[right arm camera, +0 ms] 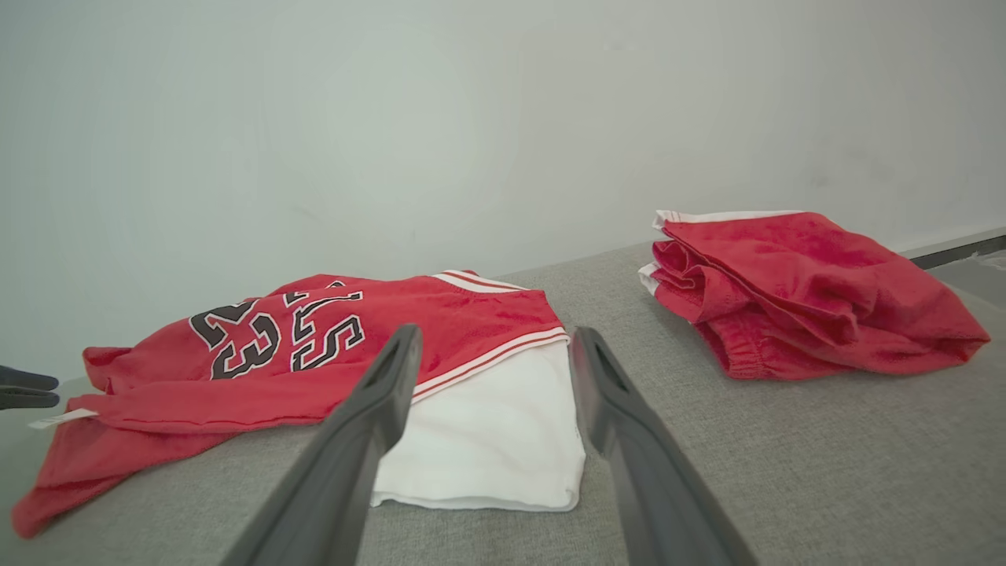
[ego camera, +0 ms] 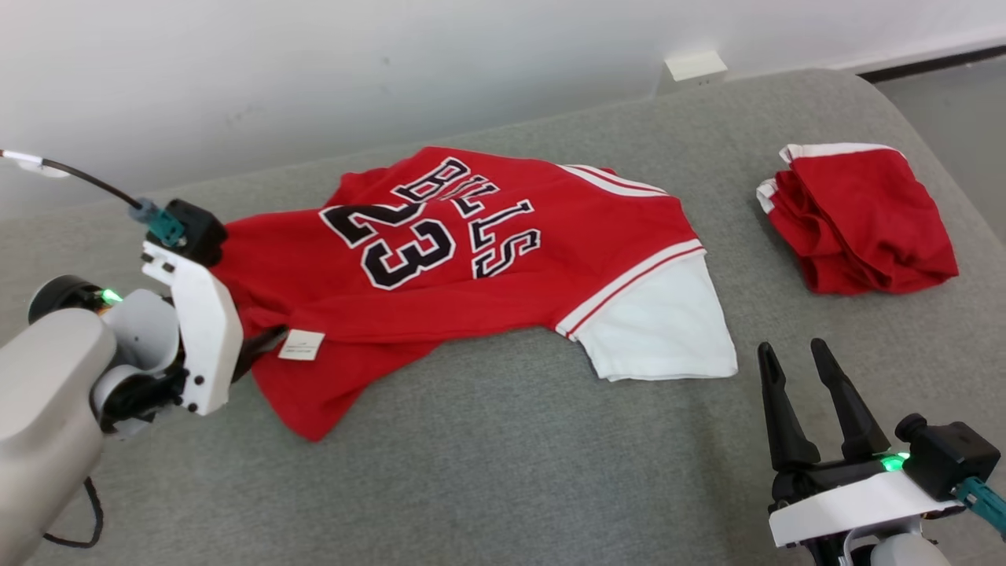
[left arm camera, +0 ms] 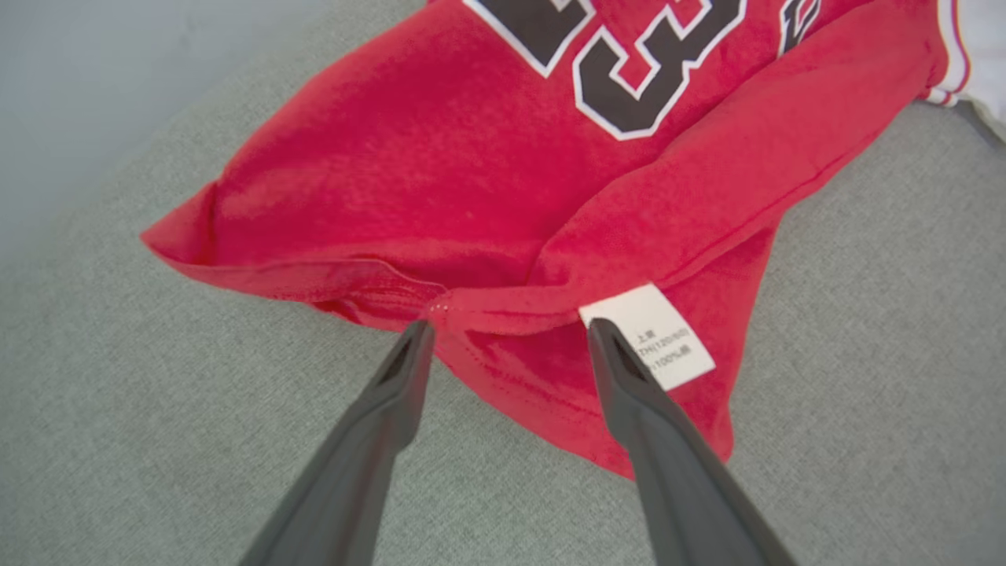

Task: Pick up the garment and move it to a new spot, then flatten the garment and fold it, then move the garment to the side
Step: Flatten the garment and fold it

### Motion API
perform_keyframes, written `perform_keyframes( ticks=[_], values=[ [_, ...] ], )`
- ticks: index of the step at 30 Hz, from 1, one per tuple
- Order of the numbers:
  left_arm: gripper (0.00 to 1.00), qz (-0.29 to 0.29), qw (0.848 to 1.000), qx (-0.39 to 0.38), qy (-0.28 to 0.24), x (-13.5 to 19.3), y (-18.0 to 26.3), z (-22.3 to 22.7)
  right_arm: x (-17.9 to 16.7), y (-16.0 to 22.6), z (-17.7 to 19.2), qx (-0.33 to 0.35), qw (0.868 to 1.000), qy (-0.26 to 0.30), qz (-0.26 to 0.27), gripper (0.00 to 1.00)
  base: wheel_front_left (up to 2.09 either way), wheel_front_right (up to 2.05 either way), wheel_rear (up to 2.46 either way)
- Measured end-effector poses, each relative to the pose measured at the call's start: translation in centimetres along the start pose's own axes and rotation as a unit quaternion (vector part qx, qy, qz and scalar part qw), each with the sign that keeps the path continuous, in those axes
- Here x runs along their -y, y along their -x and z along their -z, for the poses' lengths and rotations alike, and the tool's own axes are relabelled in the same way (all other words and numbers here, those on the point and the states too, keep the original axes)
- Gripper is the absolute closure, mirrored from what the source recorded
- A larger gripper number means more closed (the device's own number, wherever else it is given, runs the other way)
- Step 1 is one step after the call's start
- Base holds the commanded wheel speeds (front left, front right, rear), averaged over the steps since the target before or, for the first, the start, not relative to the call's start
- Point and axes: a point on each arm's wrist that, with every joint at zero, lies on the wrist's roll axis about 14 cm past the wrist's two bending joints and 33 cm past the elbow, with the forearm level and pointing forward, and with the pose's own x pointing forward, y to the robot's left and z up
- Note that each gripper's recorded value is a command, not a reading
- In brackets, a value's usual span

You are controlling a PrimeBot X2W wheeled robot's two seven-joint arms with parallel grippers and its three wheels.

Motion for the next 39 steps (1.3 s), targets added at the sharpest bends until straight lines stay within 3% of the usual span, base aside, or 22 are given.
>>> perform_keyframes(
  ticks=[14, 15, 17, 18, 19, 32, 39],
  values=[
    [0.0, 0.017, 0.998, -0.049, 0.025, 0.1, -3.5, 1.9, 1.6, 0.2, 1.2, -0.016, 0.999, -0.003, 0.032, 0.0, 0.0, 0.0, 0.0],
    [0.14, 0.019, 0.998, -0.053, 0.026, 0.2, -3.6, 2.2, 1.6, 0.2, 1.2, -0.016, 0.999, -0.004, 0.032, 0.0, 0.0, 0.0, 0.0],
    [0.57, 0.019, 0.998, -0.057, 0.028, 0.4, -3.5, 2.4, 1.5, 0.0, 1.2, -0.015, 0.999, -0.004, 0.028, 0.0, 0.0, 0.0, 0.0],
    [0.89, 0.02, 0.998, -0.056, 0.029, 0.5, -3.4, 2.5, 1.4, -0.1, 1.1, -0.014, 1.0, -0.004, 0.026, 0.0, 0.0, 0.0, 0.0],
    [1.0, 0.021, 0.998, -0.056, 0.031, 0.6, -3.4, 2.5, 1.3, -0.2, 1.0, -0.011, 1.0, -0.004, 0.024, 0.0, 0.0, 0.0, 0.0],
    [1.0, 0.029, 0.999, -0.018, 0.038, 2.1, 0.5, 1.0, -0.7, -0.5, 0.8, -0.008, 1.0, -0.008, -0.012, 0.0, 0.0, 0.0, 0.0],
    [1.0, 0.021, 0.999, 0.001, 0.029, 2.4, 5.3, 0.9, -3.4, -0.9, 0.7, -0.007, 0.998, -0.009, -0.055, 0.0, 0.0, 0.0, 0.0]
  ],
)
